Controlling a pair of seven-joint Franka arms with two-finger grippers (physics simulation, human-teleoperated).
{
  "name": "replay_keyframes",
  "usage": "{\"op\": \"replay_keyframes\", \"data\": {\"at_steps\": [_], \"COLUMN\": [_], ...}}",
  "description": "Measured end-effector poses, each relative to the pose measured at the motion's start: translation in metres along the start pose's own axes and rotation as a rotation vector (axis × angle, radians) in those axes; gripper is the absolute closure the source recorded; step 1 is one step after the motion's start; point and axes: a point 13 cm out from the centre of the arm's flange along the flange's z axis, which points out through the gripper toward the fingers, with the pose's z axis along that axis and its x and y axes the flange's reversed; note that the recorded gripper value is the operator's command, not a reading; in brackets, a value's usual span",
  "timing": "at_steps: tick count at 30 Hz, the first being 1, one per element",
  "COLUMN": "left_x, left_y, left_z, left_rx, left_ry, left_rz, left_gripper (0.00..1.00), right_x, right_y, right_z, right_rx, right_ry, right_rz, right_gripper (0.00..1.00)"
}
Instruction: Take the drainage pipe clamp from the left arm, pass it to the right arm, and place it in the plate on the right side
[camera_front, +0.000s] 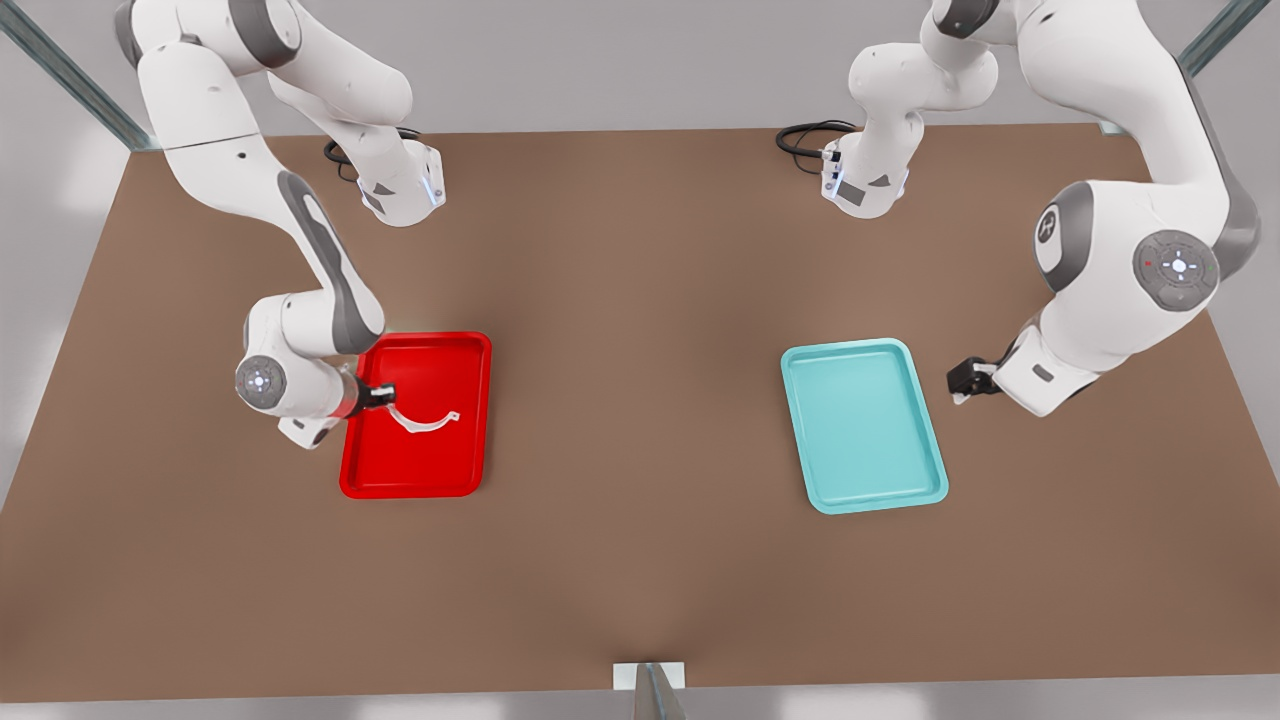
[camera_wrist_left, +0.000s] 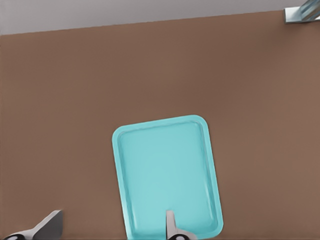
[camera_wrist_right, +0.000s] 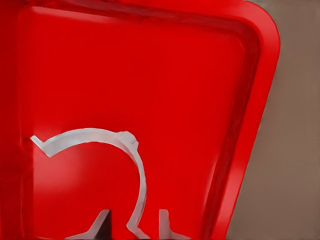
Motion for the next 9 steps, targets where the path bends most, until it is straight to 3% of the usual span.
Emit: {"op": "replay_keyframes", "data": {"at_steps": [2, 4, 7, 9], "left_x": [0.001, 0.002, 0.003, 0.004], "left_y": [0.0, -0.008, -0.015, -0.016], "left_z": [0.003, 0.005, 0.004, 0.004], "left_rx": [-0.008, -0.014, -0.019, -0.02], "left_ry": [0.007, 0.015, 0.017, 0.021], "left_rz": [0.007, 0.025, 0.042, 0.045], "left_gripper": [0.0, 0.0, 0.0, 0.0], "right_x": [-0.036, -0.075, -0.04, 0.003], "right_y": [-0.005, -0.019, -0.027, -0.022], "right_z": [-0.06, -0.195, -0.343, -0.373], "right_rx": [0.015, 0.053, 0.159, 0.18], "right_ry": [-0.082, -0.243, -0.354, -0.336], "right_rz": [0.002, 0.02, 0.064, 0.079], "right_gripper": [0.0, 0.0, 0.0, 0.0]}}
